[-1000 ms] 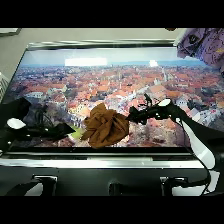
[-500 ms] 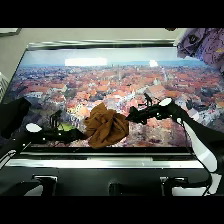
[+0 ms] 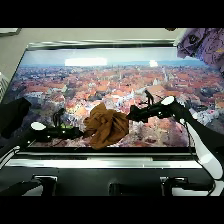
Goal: Fold the clothes and pants, and hang the long-sleeved shirts on hangers.
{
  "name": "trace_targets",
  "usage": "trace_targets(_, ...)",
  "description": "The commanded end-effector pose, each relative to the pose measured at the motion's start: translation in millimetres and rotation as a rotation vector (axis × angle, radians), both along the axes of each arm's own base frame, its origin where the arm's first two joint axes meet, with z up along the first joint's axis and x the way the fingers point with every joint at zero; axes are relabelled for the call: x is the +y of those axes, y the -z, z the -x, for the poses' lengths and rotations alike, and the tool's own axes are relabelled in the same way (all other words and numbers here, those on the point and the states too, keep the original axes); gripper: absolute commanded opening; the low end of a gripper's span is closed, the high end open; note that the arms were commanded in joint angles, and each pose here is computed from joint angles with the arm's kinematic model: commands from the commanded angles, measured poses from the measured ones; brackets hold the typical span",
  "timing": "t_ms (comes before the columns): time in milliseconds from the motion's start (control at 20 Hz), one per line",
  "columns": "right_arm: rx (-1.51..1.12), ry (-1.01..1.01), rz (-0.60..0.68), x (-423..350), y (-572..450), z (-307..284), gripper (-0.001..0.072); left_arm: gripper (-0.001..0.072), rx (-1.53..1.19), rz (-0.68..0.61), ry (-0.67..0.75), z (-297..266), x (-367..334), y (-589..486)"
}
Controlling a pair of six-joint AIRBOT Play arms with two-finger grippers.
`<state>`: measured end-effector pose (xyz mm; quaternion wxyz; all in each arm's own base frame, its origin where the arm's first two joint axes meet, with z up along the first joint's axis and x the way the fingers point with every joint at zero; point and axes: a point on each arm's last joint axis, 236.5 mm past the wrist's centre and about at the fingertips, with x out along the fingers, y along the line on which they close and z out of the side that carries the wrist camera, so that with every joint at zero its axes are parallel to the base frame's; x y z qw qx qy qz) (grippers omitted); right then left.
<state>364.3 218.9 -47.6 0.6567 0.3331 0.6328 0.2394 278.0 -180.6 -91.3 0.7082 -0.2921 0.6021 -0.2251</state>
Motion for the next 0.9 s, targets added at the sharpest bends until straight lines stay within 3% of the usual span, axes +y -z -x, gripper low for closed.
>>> trace_targets(0, -0.078, 0.016, 0.01, -3, -19, -8, 0.0031, 0.0016, -0.06, 0.004, -0.013, -22, -1, -15)
trace_targets(200, -0.356, 0.016, 0.111, -21, -89, -44, 0.0029, 0.0015, -0.241, -0.044, 0.003, -80, 24, -92)
trace_targets(300, -0.567, 0.032, 0.234, -43, -159, -74, 0.0029, 0.0015, -0.405, -0.185, -0.03, -119, 69, -164)
trace_targets(450, -0.876, 0.109, 0.376, -77, -290, -95, 0.0029, 0.0015, -0.706, -0.393, -0.191, -155, 146, -316)
trace_targets(650, -1.221, 0.24, 0.481, -114, -450, -52, 0.003, 0.0016, -1.049, -0.562, -0.397, -116, 201, -493)
trace_targets(850, -1.393, 0.287, 0.417, -118, -527, 28, 0.0031, 0.0017, -1.243, -0.592, -0.451, -46, 192, -569)
